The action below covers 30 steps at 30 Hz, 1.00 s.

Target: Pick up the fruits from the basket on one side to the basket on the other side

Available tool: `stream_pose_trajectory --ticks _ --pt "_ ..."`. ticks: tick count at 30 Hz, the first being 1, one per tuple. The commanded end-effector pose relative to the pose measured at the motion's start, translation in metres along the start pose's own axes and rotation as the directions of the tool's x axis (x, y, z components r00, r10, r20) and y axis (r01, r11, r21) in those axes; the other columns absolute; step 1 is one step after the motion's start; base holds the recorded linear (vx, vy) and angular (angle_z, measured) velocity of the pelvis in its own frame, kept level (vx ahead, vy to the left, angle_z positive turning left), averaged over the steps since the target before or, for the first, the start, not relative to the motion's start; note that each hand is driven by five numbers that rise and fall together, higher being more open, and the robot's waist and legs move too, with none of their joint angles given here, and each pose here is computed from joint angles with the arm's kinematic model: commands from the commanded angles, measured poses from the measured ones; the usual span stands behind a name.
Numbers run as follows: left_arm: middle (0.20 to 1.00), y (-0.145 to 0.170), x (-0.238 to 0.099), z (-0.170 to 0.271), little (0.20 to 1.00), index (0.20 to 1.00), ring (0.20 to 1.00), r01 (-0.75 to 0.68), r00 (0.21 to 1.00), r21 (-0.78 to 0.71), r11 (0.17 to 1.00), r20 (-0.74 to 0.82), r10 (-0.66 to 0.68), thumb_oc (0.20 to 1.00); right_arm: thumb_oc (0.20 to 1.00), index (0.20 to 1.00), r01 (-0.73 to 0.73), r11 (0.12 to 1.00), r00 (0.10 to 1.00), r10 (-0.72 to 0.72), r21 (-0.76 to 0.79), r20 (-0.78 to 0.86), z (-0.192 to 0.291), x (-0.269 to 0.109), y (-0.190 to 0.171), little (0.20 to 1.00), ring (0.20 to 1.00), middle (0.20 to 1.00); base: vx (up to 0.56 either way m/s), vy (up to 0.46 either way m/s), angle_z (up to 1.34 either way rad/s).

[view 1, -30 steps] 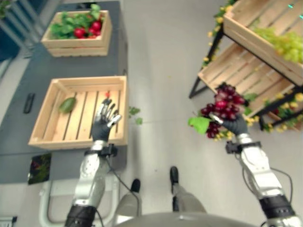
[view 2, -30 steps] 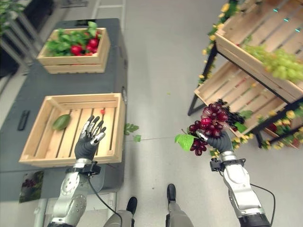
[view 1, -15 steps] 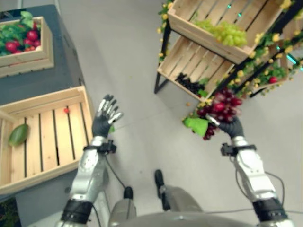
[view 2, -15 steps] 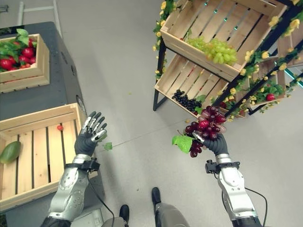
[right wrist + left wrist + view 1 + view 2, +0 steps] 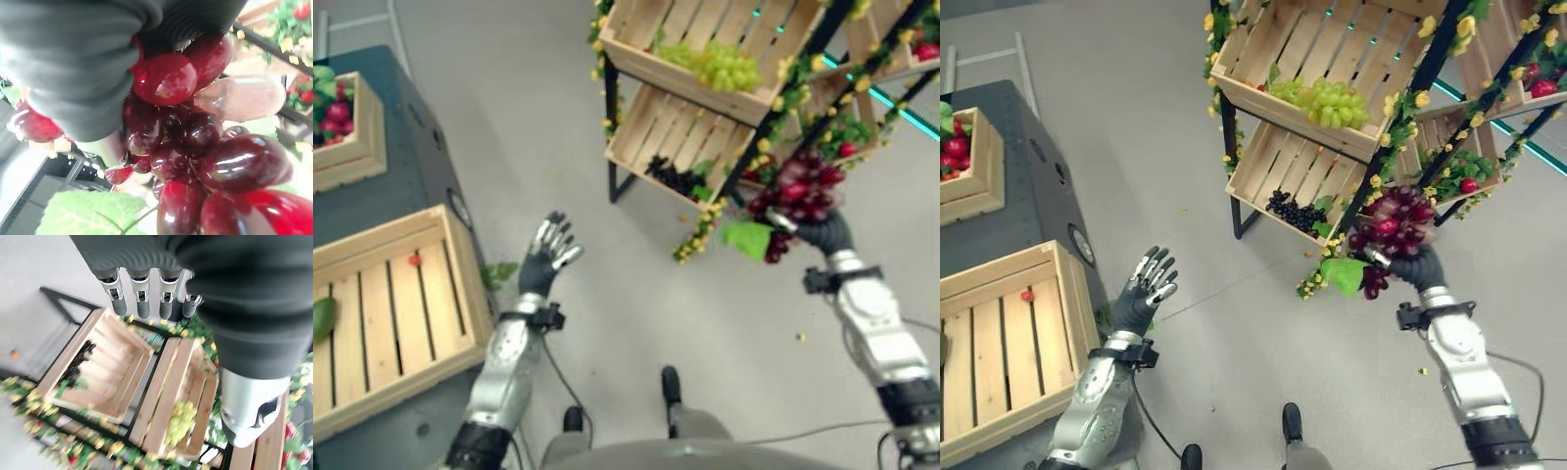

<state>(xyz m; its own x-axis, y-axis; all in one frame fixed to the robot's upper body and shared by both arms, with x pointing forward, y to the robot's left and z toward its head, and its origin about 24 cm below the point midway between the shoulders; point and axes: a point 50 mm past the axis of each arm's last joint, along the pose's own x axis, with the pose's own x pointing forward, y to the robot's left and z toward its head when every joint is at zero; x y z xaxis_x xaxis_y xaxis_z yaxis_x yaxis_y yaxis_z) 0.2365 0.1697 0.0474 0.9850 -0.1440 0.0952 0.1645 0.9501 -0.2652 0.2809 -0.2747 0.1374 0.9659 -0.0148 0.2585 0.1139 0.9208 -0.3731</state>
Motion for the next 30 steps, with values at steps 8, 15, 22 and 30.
stream_pose_trajectory --ticks 8,15,22,30 --pt "1.0 -0.029 -0.003 0.003 1.0 1.0 1.0 0.221 0.975 -0.04 0.974 -0.019 -0.222 1.0 0.2 0.2 0.103 0.983 0.988 -0.083 -0.151 0.134 0.064 0.065 -0.058 0.2 0.2 0.2 0.03 -0.06 0.03" --pt "1.0 -0.034 -0.002 0.002 1.0 1.0 1.0 0.256 0.966 -0.04 0.966 -0.036 -0.257 1.0 0.2 0.2 0.144 0.945 0.986 -0.11 -0.294 0.127 0.093 0.092 -0.079 0.2 0.2 0.2 0.01 -0.056 0.0" --pt "1.0 -0.045 0.006 0.004 1.0 1.0 1.0 0.28 0.959 -0.046 0.959 -0.03 -0.282 1.0 0.2 0.2 0.101 0.961 0.96 -0.026 -0.258 0.278 0.144 0.117 -0.045 0.2 0.2 0.2 0.0 -0.018 0.02" --pt "1.0 -0.055 0.008 0.002 1.0 1.0 1.0 0.336 0.94 -0.046 0.941 -0.045 -0.338 1.0 0.2 0.2 0.138 0.954 0.954 -0.056 -0.266 0.293 0.176 0.143 -0.038 0.2 0.2 0.2 -0.01 0.0 0.09"
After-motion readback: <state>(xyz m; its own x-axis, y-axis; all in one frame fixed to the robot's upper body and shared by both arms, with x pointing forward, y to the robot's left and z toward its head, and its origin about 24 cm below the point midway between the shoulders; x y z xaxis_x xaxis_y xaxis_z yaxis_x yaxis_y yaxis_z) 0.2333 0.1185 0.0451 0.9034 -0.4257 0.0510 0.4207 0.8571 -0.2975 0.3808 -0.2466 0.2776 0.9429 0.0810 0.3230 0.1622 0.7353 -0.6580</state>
